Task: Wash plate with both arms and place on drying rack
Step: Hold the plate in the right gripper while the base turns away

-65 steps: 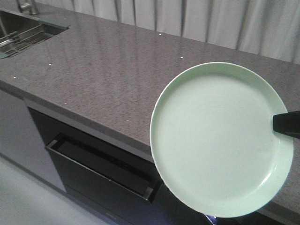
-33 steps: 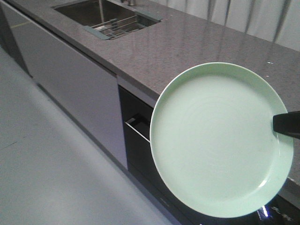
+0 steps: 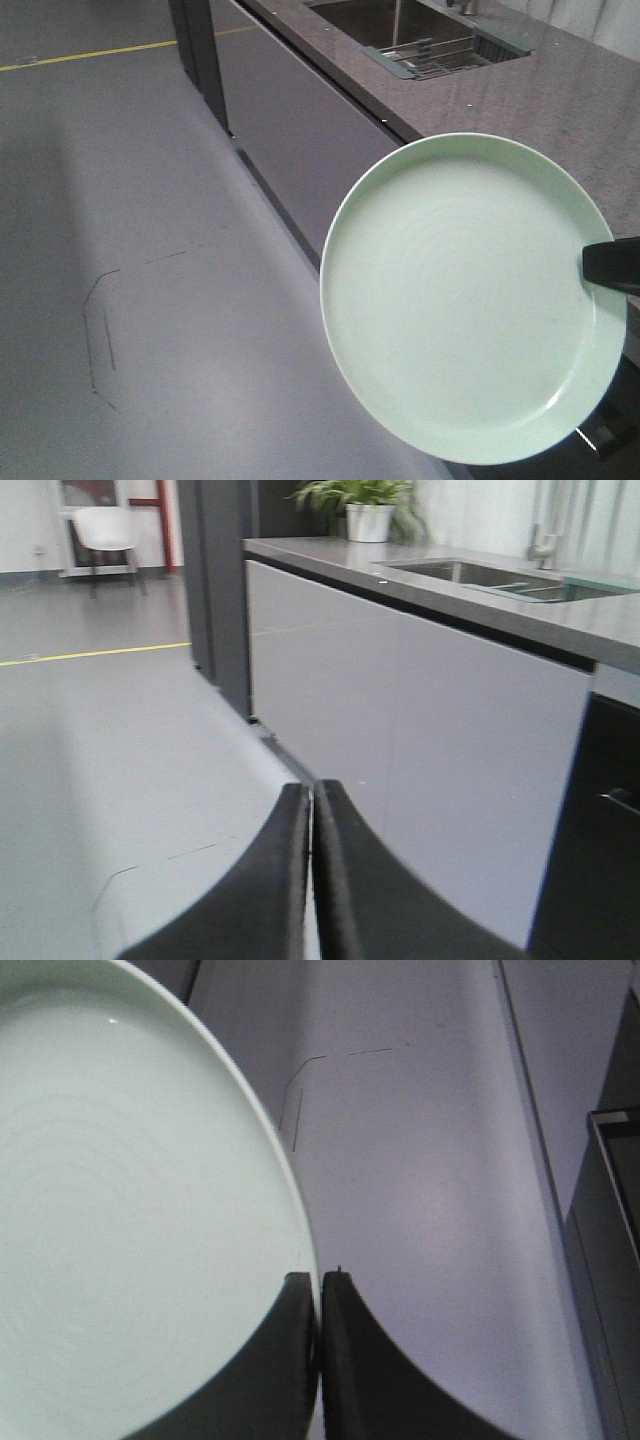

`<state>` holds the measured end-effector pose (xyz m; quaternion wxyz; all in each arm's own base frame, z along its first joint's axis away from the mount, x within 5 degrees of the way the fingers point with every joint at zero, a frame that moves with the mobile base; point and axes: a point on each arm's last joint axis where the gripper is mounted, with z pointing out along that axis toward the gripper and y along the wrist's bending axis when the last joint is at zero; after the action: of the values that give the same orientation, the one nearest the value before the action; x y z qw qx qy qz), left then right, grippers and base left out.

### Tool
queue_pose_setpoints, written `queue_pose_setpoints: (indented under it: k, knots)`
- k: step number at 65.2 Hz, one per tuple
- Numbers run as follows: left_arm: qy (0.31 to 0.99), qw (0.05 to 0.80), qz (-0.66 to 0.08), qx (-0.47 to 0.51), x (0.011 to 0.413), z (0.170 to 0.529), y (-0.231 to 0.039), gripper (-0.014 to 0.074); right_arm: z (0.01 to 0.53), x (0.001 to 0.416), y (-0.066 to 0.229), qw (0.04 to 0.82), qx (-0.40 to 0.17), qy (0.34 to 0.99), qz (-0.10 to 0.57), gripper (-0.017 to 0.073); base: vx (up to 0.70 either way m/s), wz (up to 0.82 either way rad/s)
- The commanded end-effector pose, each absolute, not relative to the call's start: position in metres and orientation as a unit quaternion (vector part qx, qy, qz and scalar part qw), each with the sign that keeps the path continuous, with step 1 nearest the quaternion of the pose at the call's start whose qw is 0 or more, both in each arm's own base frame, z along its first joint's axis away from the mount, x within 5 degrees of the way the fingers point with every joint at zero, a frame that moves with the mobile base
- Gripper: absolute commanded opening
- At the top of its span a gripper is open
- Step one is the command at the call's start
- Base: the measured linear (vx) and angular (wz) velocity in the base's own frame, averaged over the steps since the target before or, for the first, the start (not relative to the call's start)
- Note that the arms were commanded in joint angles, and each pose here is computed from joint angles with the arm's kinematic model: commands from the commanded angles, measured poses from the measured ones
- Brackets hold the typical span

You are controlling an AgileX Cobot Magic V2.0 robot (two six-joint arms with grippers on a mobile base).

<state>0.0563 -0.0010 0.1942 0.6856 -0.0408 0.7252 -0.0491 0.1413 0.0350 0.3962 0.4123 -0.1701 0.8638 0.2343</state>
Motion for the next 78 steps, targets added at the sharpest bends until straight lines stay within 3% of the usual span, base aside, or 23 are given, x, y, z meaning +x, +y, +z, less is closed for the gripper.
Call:
queue_pose_setpoints:
  k: [1,78]
  knots:
    - [0.705,0.706,-0.056,-0.042,0.0563,0.1933,-0.0012,-0.0006,0.4087,0.1411,0.0364,0.448,-0.163,0.845,0.244,-0.0006,-0.04,0.52]
    - [0.705,0.706,-0.056,-0.042,0.0563,0.1933,-0.0012,-0.0006,0.4087,0.1411,0.0363,0.447,-0.163,0.845,0.243,-0.0006,0.03,0.42]
